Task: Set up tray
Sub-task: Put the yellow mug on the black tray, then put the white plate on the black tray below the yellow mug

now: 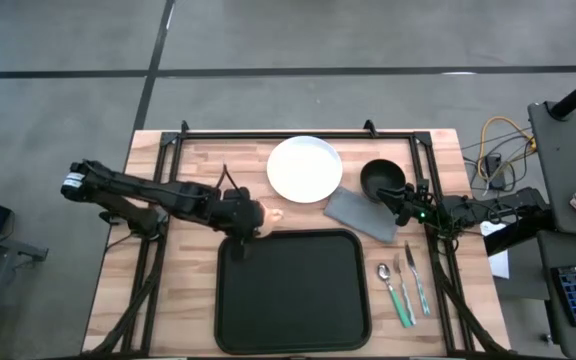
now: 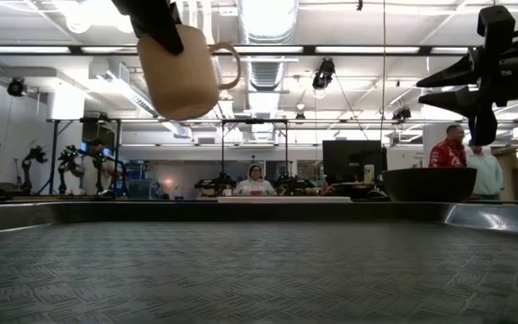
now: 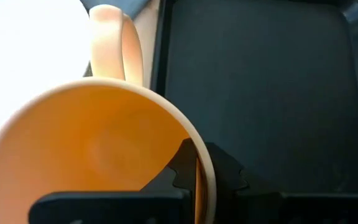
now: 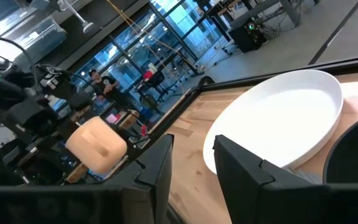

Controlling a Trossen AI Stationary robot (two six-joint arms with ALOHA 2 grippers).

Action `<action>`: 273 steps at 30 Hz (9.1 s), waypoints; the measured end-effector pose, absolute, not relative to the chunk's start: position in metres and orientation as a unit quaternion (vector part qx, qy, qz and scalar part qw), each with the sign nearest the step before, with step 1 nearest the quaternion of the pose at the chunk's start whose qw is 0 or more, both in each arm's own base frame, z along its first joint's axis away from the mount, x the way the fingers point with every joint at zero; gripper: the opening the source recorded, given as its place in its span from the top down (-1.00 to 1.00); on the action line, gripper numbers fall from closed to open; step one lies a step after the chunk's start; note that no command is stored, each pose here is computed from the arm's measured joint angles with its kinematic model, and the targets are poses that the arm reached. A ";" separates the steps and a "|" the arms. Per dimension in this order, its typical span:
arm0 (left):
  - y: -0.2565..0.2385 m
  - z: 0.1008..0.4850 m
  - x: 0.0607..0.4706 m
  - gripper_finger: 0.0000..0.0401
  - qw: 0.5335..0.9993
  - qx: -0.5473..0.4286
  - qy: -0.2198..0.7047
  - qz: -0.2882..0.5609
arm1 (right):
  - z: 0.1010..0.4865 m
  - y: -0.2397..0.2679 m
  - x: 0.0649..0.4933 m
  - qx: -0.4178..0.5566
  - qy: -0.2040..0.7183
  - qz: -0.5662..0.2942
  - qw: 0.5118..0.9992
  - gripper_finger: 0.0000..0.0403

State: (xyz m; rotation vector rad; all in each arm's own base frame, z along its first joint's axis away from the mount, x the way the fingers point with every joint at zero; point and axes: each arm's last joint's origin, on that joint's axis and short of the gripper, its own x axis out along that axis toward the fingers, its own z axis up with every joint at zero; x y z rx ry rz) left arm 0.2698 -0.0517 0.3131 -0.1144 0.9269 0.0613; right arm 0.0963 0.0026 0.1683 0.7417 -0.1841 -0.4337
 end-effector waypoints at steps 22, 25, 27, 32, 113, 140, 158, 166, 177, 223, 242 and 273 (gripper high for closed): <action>-0.090 0.260 0.248 1.00 0.852 -0.090 0.515 0.016 | 0.168 0.002 0.096 0.346 -0.087 -0.214 0.909 0.48; -0.094 0.253 0.247 1.00 0.854 -0.100 0.511 0.012 | 0.168 0.002 0.096 0.341 -0.086 -0.216 0.911 0.48; -0.097 0.248 0.247 1.00 0.857 -0.104 0.505 0.004 | 0.168 0.002 0.096 0.338 -0.086 -0.216 0.912 0.47; -0.098 0.236 0.242 1.00 0.849 -0.106 0.518 0.007 | 0.168 0.002 0.096 0.336 -0.085 -0.216 0.913 0.46; -0.113 0.234 0.261 -0.28 0.822 -0.019 0.570 -0.014 | 0.168 0.002 0.096 0.336 -0.085 -0.215 0.913 0.52; -0.065 0.301 0.311 -0.29 0.916 -0.034 0.395 0.064 | 0.168 0.002 0.096 0.331 -0.083 -0.215 0.915 0.53; 0.003 0.281 0.343 -0.29 0.945 0.053 0.312 0.081 | 0.168 0.002 0.096 0.334 -0.084 -0.215 0.914 0.53; 0.025 0.278 0.385 -0.29 0.933 0.058 0.342 0.093 | 0.168 0.002 0.097 0.333 -0.081 -0.215 0.914 0.53; 0.042 0.233 0.421 -0.29 0.870 0.104 0.477 0.069 | 0.167 0.003 0.097 0.331 -0.078 -0.217 0.915 0.53; 0.088 0.157 0.400 -0.01 0.818 0.139 0.556 0.046 | 0.167 0.003 0.097 0.318 -0.073 -0.219 0.920 0.53; 0.094 0.145 0.392 0.58 0.820 0.142 0.553 0.036 | 0.167 0.003 0.097 0.318 -0.073 -0.220 0.919 0.53; 0.097 0.189 0.410 1.00 0.823 0.164 0.540 0.068 | 0.167 0.003 0.097 0.318 -0.073 -0.220 0.919 0.53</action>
